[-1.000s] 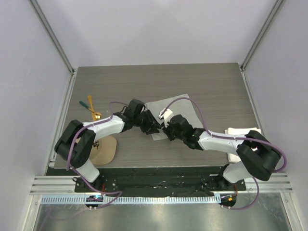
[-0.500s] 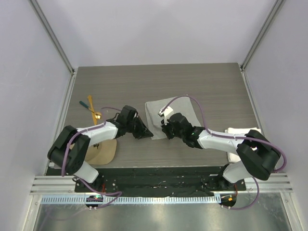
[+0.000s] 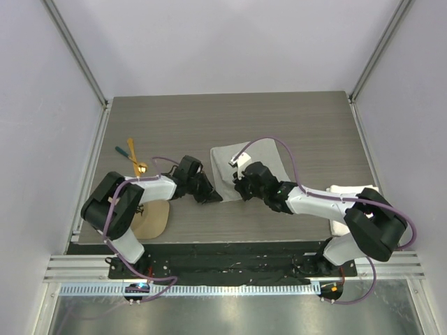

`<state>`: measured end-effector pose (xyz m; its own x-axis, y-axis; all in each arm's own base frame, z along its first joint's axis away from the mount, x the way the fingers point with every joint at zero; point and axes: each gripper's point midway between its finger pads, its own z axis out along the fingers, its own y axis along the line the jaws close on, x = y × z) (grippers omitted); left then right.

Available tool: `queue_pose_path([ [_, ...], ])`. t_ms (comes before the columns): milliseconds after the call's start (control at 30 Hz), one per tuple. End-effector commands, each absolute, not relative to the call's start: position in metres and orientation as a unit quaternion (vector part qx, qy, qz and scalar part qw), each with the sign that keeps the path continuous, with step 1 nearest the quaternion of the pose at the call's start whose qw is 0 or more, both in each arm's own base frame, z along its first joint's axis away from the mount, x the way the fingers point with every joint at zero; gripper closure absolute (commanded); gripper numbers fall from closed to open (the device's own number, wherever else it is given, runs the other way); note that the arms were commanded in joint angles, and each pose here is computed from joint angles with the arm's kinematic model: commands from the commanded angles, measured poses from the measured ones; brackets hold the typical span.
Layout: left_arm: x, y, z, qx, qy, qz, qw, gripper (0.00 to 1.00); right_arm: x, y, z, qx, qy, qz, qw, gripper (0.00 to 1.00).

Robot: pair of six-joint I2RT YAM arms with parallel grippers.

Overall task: Fold the napkin into a case and place the utensils inside
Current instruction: Smooth out the lower triangle-folded napkin at the center of the board.

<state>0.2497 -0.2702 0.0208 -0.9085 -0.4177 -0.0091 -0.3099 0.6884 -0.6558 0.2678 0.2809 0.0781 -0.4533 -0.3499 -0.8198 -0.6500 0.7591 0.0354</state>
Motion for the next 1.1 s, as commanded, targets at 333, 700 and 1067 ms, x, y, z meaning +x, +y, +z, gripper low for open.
queue_pose_path([
  [333, 0.251, -0.265, 0.015, -0.192, 0.920, -0.329, 0.095, 1.00, 0.266, 0.301, 0.142, -0.277, 0.829, 0.225, 0.429, 0.99],
  [700, 0.248, -0.266, 0.025, -0.184, 0.920, -0.332, 0.097, 1.00, 0.262, 0.334, 0.106, -0.268, 0.849, 0.263, 0.373, 0.99],
  [1067, 0.237, -0.258, 0.035, -0.176, 0.926, -0.320, 0.091, 1.00, 0.268, 0.348, 0.078, -0.288, 0.851, 0.259, 0.354, 0.96],
])
